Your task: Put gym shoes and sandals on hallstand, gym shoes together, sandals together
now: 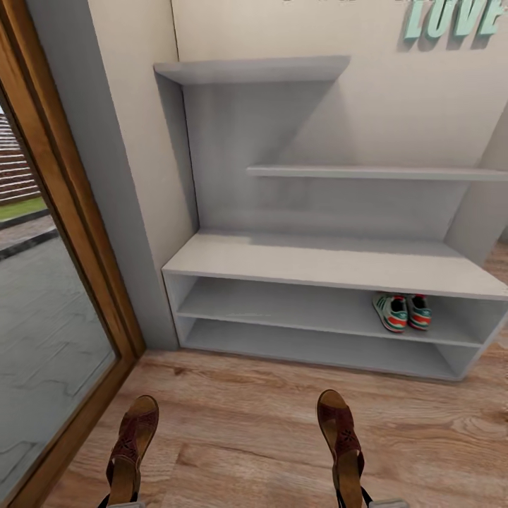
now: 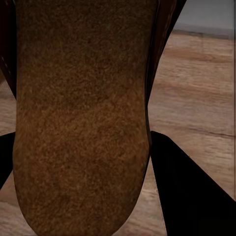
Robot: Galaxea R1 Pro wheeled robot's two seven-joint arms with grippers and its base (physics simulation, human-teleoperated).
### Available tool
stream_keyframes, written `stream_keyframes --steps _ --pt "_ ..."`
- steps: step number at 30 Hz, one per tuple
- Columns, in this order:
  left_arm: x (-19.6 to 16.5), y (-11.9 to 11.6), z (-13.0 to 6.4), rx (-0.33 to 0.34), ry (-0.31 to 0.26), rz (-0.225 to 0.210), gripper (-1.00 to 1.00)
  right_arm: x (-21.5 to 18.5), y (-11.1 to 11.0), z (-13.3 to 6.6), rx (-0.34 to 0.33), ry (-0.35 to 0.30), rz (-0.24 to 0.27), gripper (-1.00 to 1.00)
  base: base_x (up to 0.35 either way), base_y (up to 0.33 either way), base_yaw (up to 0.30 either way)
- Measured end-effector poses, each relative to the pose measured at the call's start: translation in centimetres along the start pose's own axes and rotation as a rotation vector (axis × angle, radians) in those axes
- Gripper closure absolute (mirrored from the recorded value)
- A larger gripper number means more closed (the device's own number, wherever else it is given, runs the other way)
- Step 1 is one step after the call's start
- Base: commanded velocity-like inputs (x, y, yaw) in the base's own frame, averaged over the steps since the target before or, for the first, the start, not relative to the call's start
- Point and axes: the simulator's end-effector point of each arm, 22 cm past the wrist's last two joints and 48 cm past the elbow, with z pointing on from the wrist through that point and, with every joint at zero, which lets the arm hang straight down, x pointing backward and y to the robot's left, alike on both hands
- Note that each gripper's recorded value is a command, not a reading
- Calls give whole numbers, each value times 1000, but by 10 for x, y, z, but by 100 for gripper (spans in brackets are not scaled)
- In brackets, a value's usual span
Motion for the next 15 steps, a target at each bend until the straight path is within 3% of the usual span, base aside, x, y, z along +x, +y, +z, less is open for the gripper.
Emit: stream_keyframes --steps 4,9,15 --pt "-1 0 0 1 -3 0 100 -1 0 0 1 -3 1 100 -32 0 -242" --pt "-3 -1 1 2 -6 0 100 -3 0 1 1 -6 0 100 -228 0 -262" --pt "-4 0 1 1 -8 0 100 -4 -1 1 4 -10 1 100 -112 0 -92"
